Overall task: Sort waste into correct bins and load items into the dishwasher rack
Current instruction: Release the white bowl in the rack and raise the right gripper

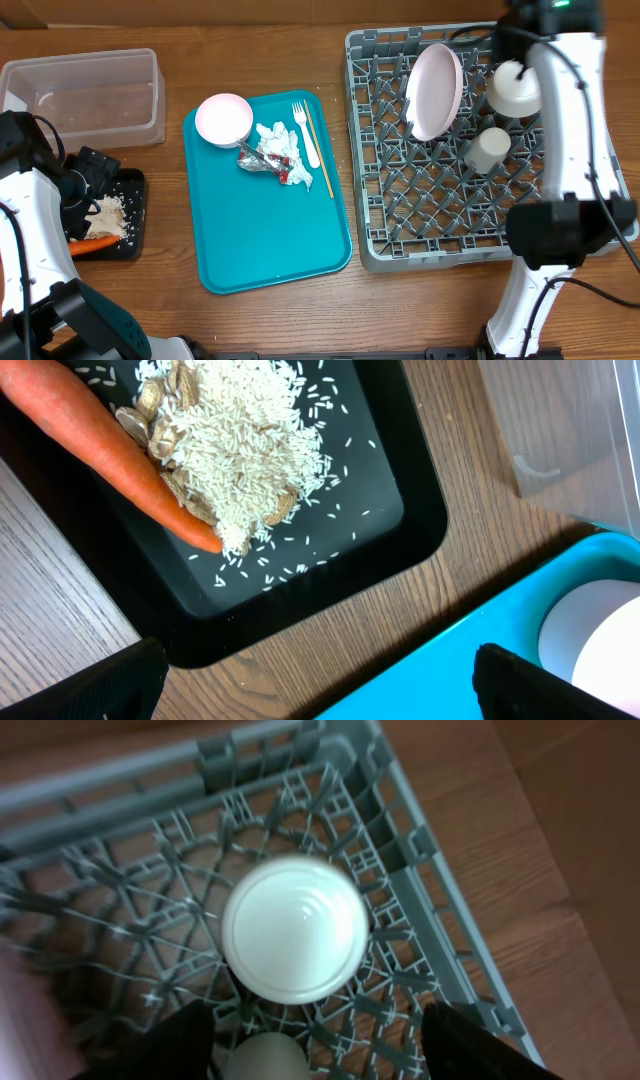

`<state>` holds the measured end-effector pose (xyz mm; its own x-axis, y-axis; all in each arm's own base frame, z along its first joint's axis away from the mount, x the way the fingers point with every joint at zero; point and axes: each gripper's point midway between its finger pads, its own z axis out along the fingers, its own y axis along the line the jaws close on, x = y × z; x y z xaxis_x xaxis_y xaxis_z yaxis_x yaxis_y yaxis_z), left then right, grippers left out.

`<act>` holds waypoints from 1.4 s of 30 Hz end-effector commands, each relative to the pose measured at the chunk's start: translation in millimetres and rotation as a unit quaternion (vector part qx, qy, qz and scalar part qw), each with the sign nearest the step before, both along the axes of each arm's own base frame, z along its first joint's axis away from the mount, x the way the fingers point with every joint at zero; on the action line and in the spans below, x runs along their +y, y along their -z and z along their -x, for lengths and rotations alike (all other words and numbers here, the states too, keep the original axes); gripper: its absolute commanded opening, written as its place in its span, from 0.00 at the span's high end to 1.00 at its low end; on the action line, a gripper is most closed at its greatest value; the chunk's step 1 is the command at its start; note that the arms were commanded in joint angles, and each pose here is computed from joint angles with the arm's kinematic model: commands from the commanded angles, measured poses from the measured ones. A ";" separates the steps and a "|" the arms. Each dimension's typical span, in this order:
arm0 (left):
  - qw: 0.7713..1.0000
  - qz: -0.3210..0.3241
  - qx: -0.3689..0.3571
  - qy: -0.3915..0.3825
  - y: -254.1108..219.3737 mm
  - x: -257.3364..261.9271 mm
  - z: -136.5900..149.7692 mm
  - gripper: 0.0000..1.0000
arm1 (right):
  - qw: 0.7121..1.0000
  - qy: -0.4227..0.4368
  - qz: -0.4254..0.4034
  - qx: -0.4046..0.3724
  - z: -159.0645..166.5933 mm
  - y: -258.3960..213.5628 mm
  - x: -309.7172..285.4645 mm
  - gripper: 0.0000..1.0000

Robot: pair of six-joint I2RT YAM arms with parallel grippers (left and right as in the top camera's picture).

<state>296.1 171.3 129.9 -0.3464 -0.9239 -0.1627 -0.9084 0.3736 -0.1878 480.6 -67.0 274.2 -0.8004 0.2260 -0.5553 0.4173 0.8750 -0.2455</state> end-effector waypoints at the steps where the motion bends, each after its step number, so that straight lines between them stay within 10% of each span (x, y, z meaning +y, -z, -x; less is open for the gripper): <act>1: 1.000 -0.010 -0.011 -0.005 -9.5 3.7 -1.7 0.00 | 0.992 -0.022 -0.071 -0.098 12.0 -69.9 22.0 0.27; 8: 1.000 -0.010 -0.011 -0.005 -9.5 3.6 -1.7 0.00 | 0.989 -0.045 -0.073 -0.121 21.7 -94.0 43.4 0.25; 14: 1.000 -0.010 -0.011 -0.005 -9.5 3.7 -1.7 0.00 | 0.991 0.035 -0.111 -0.061 4.7 -25.7 -10.8 0.77; 18: 1.000 -0.010 -0.011 -0.005 -9.5 3.6 -1.7 0.00 | 0.987 0.055 -0.150 -0.006 1.4 30.2 -37.5 0.95; 42: 1.000 -0.010 -0.011 -0.005 -9.5 3.7 -1.7 0.00 | 0.987 0.058 -0.142 0.053 0.9 112.1 -64.6 0.96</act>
<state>296.0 171.4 129.9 -0.3463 -0.9238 -0.1632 -0.9085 0.3736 -0.1872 486.8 -119.0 154.5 -0.8172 0.4556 -0.3529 0.4861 0.8739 0.0025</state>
